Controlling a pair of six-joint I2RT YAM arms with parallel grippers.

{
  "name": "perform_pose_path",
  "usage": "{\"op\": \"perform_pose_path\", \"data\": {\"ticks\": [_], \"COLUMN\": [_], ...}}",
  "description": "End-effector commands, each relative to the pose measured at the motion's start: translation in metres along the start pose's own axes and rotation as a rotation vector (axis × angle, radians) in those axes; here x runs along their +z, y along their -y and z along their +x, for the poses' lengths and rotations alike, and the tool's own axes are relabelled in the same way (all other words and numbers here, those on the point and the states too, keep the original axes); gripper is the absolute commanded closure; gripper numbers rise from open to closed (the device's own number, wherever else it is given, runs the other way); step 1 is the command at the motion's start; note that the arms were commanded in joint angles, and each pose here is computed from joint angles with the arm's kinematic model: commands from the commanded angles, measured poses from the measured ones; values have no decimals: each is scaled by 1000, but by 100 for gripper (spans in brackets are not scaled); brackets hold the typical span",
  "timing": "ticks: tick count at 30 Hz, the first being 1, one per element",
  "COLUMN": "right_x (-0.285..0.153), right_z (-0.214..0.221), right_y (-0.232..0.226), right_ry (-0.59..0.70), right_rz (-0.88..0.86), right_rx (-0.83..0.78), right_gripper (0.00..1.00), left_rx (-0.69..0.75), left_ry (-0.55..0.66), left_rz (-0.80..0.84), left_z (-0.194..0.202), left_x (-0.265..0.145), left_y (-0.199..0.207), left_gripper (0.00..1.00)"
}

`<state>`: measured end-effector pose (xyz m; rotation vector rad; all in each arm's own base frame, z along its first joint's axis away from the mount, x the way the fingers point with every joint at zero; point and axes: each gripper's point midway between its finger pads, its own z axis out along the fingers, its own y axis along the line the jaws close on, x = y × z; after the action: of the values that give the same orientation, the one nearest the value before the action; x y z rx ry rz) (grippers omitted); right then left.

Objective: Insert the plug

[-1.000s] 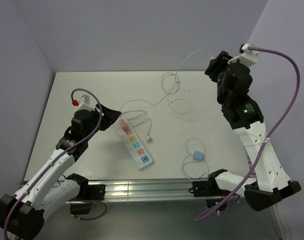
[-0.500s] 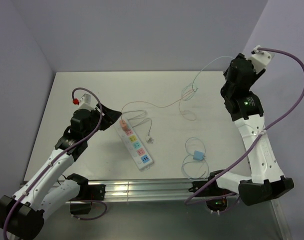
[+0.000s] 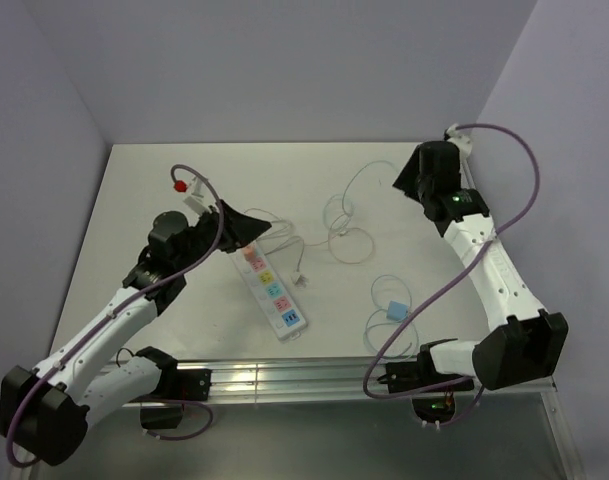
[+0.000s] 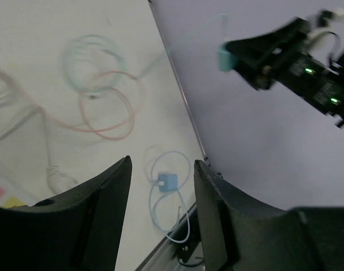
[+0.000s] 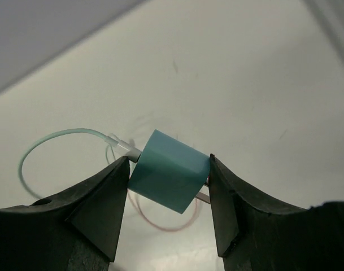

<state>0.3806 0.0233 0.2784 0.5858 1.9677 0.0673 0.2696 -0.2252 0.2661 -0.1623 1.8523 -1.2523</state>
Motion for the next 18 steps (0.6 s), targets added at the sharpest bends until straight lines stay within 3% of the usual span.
{"op": "perform_pose_path", "data": {"ticks": [1, 5, 9, 14, 18], "right_x": [3, 3, -18, -62, -82], "right_z": [55, 100, 136, 141, 142], "right_y": [-30, -36, -47, -69, -73], "right_ry": [-204, -339, -472, -544, -577], "right_rz": [-173, -240, -360, -563, -604], "right_rx": [125, 193, 285, 455, 665], "right_gripper": [100, 100, 100, 100, 100], "left_rx": [96, 149, 164, 159, 180], "left_ry": [-73, -142, -190, -197, -168], "left_rz": [228, 301, 293, 295, 236], "left_z": [9, 38, 64, 78, 82], "left_x": [12, 32, 52, 61, 71], "left_y": [60, 93, 96, 97, 93], "left_gripper": [47, 47, 45, 42, 41]}}
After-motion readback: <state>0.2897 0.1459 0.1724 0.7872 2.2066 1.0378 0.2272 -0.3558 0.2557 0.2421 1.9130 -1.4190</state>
